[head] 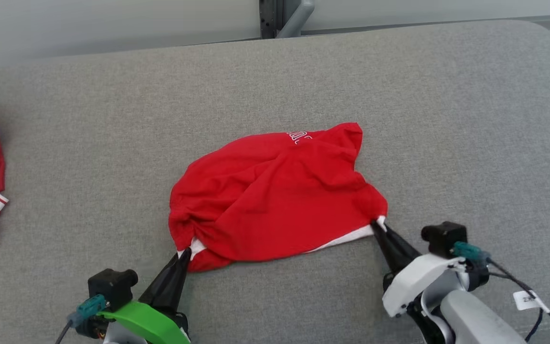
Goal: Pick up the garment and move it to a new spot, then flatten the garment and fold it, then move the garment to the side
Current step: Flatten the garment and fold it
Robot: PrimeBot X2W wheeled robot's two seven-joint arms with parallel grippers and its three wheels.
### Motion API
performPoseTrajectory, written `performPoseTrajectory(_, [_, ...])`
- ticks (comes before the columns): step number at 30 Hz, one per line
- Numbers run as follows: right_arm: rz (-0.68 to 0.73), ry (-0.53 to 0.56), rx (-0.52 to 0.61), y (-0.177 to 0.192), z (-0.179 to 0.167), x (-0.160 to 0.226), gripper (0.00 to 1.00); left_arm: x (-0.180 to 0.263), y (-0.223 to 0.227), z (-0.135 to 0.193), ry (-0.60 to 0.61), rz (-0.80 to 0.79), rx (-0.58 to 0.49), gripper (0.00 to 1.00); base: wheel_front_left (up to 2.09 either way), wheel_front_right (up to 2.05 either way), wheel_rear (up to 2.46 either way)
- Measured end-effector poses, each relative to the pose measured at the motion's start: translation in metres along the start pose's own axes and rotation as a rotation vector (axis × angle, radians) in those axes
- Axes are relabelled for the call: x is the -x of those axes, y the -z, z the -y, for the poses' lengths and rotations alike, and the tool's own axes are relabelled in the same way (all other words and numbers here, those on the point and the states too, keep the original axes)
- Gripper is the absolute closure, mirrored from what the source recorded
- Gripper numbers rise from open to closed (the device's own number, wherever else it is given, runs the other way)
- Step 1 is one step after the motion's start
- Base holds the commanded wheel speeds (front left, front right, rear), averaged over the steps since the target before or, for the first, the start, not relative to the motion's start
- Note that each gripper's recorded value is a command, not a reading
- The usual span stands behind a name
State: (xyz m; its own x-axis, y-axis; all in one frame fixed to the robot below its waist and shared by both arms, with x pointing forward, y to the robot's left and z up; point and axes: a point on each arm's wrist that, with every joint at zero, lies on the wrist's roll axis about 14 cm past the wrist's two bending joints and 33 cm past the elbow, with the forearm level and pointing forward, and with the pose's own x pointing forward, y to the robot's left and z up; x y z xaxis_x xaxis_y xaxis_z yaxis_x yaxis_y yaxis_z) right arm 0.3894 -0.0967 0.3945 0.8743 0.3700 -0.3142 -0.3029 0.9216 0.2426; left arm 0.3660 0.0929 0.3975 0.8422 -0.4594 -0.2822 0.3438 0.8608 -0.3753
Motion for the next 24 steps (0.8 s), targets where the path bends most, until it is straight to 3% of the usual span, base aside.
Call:
performPoseTrajectory(5, [0.274,-0.016,-0.206,-0.084,0.007,0.016,1.00,0.007,-0.042,0.028,0.093,0.111,0.108,1.00,0.00,0.00,0.00])
performPoseTrajectory(10, [0.520,-0.042,-0.290,-0.174,0.036,0.053,1.00,0.016,-0.106,0.054,0.239,0.210,0.097,1.00,0.00,0.00,0.00])
performPoseTrajectory(17, [0.690,-0.098,-0.283,-0.251,0.050,0.059,1.00,0.008,-0.182,0.084,0.396,0.288,0.060,1.00,0.00,0.00,0.00])
performPoseTrajectory(24, [0.747,-0.145,-0.246,-0.302,0.051,0.001,1.00,-0.053,-0.245,0.078,0.450,0.333,0.015,1.00,0.00,0.00,0.00])
